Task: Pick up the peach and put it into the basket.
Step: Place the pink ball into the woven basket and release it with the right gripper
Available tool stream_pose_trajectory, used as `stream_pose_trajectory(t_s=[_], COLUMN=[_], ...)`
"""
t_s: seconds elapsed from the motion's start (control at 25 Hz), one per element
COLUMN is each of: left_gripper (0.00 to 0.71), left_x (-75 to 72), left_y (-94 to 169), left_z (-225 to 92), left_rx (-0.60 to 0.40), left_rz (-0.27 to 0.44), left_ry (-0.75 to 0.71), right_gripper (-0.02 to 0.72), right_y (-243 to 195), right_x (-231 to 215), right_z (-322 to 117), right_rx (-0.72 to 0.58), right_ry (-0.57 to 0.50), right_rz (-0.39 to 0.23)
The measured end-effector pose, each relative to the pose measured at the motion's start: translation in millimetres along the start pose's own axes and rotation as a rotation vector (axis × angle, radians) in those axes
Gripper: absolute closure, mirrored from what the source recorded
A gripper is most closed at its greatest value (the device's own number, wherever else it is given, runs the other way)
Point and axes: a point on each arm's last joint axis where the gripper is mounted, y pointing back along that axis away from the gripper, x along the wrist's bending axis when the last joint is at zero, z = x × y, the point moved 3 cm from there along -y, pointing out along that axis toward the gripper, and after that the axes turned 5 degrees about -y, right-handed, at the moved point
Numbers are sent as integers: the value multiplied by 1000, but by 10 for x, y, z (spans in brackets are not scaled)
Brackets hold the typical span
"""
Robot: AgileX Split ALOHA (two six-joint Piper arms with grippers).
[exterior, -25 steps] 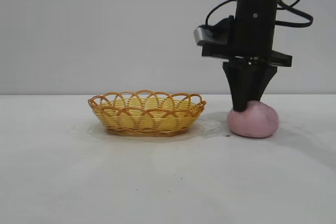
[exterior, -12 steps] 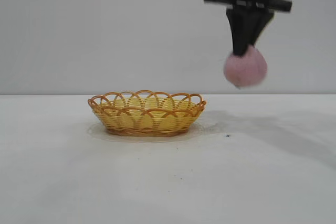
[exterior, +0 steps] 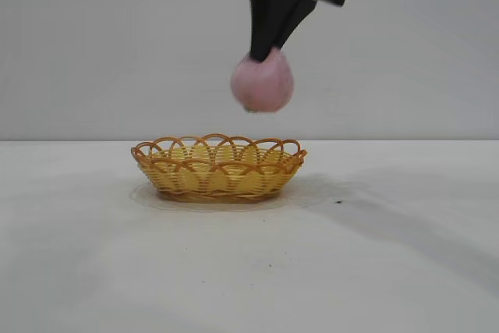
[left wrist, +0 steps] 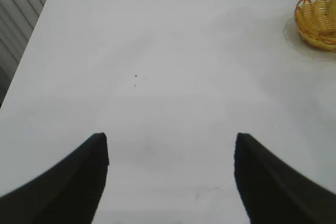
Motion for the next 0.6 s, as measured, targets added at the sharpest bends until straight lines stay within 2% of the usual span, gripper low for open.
stream_pose_trajectory(t_s=[0.24,0.28,0.36,0.4,0.52,0.56,0.6], left_gripper=[263,263,263,263,263,263,263], left_x=[0,0,0,0,0,0,0], left_y=[0,0,0,0,0,0,0], left_z=[0,0,0,0,0,0,0], left_rx=[0,0,0,0,0,0,0], left_rz=[0,0,0,0,0,0,0], left_ry=[0,0,0,0,0,0,0], right_gripper=[703,647,647,583,468,433,433], right_y=[-174,-174,-176,-176,-167,-141,-106], right_x=[-13,-11,-9,-9,-6,-1,6], right_z=[-18,-17,-17,-15,-13,-7,0], right_rx=[24,23,23,21,19,14,6], right_ry=[-20,-21,-22,-22,-21,-19,-16], right_rz=[21,23,25,24,25,25,25])
